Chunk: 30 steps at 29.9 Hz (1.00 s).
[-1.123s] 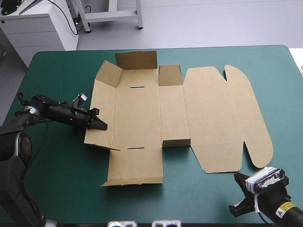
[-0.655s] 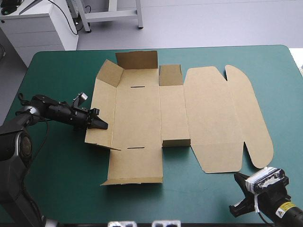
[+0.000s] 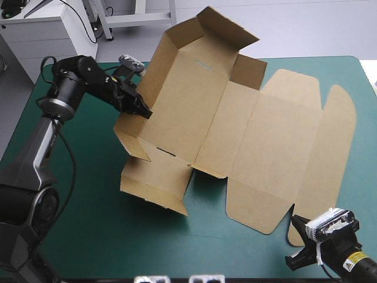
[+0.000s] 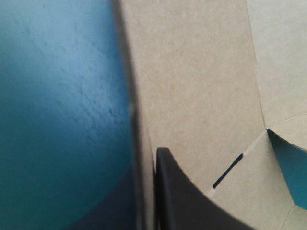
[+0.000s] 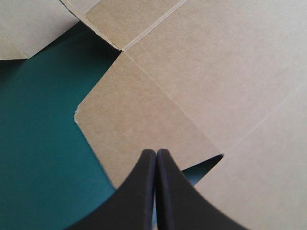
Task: Fold the box
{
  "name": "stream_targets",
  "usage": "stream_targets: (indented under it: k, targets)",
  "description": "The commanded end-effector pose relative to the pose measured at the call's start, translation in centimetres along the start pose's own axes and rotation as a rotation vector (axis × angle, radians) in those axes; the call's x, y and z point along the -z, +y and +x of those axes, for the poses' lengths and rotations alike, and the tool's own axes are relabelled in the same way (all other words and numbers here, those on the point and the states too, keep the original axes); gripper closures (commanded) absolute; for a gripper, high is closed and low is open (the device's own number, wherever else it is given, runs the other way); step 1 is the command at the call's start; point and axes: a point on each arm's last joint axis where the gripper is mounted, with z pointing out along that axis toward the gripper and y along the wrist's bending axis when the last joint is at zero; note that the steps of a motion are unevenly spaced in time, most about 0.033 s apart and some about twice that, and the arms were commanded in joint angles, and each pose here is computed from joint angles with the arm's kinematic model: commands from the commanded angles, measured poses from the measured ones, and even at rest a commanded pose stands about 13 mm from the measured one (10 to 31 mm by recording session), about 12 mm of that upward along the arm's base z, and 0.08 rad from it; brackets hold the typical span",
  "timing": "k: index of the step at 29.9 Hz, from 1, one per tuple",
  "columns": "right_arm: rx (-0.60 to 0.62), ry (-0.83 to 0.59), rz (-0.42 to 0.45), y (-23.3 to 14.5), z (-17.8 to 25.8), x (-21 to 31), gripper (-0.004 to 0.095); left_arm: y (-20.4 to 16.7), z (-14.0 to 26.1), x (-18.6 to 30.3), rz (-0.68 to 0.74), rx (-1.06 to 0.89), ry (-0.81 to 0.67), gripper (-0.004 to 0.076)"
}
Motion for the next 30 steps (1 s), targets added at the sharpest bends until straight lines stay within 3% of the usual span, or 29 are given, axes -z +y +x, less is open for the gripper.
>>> stream_targets:
  k: [1,5,11,21,30]
  targets:
    - [-0.008,-0.081,0.013,-0.1,-1.3,0.4,0.0922,-4.6,-2.7,4.0,-0.14,-0.24,-0.029,0.0732]
    - [-0.008,-0.081,0.013,-0.1,-1.3,0.4,0.0922,-7.1,-4.5,3.9,-0.335,-0.426,-0.021,0.0732]
    - [-0.007,-0.081,0.014,-0.1,-1.3,0.4,0.0922,-9.4,-5.9,2.9,-0.469,-0.549,-0.033,0.0732]
    - [-0.007,-0.081,0.014,-0.1,-1.3,0.4,0.0922,-12.3,-5.3,1.1,-0.527,-0.704,-0.043,0.0732]
    - [-0.026,-0.08,0.008,-0.1,-1.3,0.4,0.0922,-15.0,-1.5,1.3,-0.648,-0.917,-0.203,0.0732]
